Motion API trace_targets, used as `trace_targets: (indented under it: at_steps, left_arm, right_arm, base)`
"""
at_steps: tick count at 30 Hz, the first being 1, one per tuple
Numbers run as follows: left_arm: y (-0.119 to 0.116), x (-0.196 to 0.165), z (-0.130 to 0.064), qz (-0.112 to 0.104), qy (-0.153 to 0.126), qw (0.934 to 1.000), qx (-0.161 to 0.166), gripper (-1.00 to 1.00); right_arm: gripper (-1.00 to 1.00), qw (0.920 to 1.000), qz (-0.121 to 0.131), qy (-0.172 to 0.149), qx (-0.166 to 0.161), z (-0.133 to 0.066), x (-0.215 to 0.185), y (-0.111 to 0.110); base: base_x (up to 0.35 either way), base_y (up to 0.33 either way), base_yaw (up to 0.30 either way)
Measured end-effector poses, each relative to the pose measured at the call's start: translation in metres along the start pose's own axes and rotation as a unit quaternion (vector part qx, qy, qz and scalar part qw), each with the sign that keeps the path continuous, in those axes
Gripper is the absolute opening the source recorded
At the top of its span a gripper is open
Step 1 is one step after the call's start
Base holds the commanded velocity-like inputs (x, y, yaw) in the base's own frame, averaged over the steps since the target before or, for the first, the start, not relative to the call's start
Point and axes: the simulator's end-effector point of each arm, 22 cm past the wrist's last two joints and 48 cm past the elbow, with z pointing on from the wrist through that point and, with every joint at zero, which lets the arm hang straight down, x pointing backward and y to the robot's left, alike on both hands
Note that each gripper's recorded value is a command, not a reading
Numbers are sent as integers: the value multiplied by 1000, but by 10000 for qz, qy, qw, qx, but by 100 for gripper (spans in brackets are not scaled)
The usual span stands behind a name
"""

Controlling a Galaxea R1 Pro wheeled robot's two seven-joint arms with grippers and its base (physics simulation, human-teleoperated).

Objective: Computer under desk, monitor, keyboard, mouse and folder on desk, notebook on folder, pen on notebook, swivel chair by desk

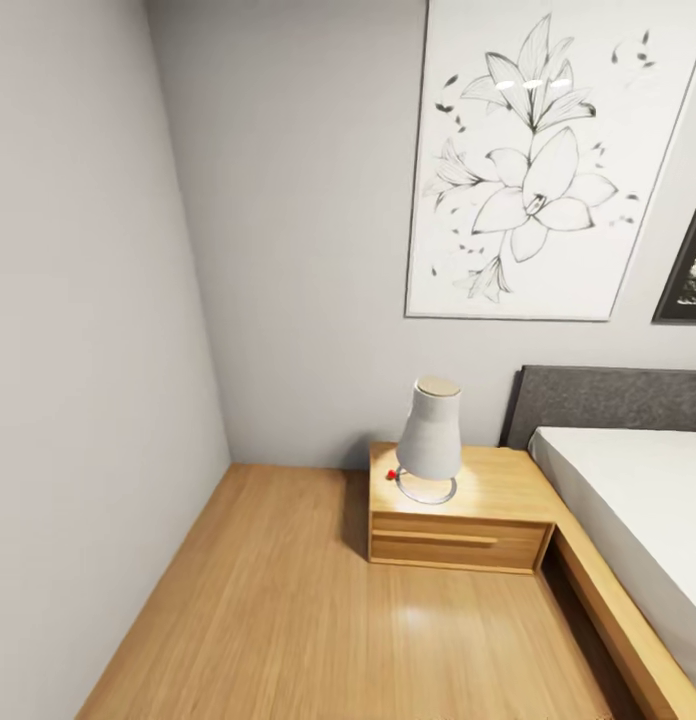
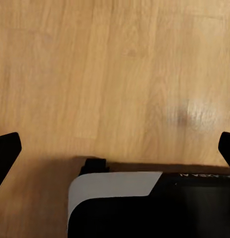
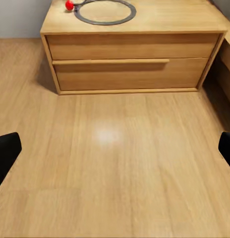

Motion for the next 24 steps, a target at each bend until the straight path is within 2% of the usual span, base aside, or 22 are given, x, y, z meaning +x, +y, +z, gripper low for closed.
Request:
trace_targets:
  at_steps: [1, 2, 3, 4, 8, 9, 12, 13, 15, 17, 21, 24]
  left_arm:
    - [0, -8, -1, -181, -91, 9998, -1, 100]
    - [1, -14, -2, -454, -160, 9988, -5, 100]
    - [3, -17, -4, -769, -229, 9968, -19, 100]
    - [14, -23, -5, -1197, -387, 9920, -92, 100]
    - [30, -20, -11, -1346, -511, 9893, -228, 100]
    - [33, -22, -12, -1325, -603, 9890, -258, 100]
    - [35, -33, -14, -1084, -916, 9895, -271, 100]
    - [34, -39, -16, -914, -1083, 9896, -261, 100]
    - [33, -41, -17, -754, -1197, 9896, -247, 100]
    - [30, -33, -18, -509, -1216, 9910, -219, 100]
    - [29, -24, -19, -296, -1181, 9924, -197, 100]
    - [31, -25, -20, -248, -1239, 9918, -208, 100]
  right_arm:
    - [100, 9998, 55, -175, -4, 12, -19, 5]
    - [100, 9997, 75, -223, 3, 16, -25, 6]
    - [100, 9996, 93, -270, 3, 20, -32, 8]
    - [100, 9996, 107, -268, 8, 22, -34, 9]
    - [100, 9998, 111, -168, 13, 17, -32, 9]
    - [100, 9998, 111, -136, 14, 17, -29, 9]
    - [100, 9999, 109, -98, 17, 16, -26, 9]
    - [100, 9999, 107, -88, 18, 15, -25, 8]
    - [100, 9999, 106, -81, 18, 15, -25, 8]
    - [100, 9999, 105, -74, 19, 15, -24, 8]
    - [100, 9999, 109, -66, 22, 15, -23, 8]
    - [100, 9999, 112, -56, 23, 15, -23, 8]
  base:
    - [0, 0, -213]
    - [0, 0, -239]
    - [0, 0, -271]
    - [0, 0, -276]
    - [0, 0, -285]
    - [0, 0, -293]
    - [0, 0, -294]
    - [0, 0, -295]
    - [0, 0, -296]
    - [0, 0, -297]
    - [0, 0, -297]
    - [0, 0, -297]
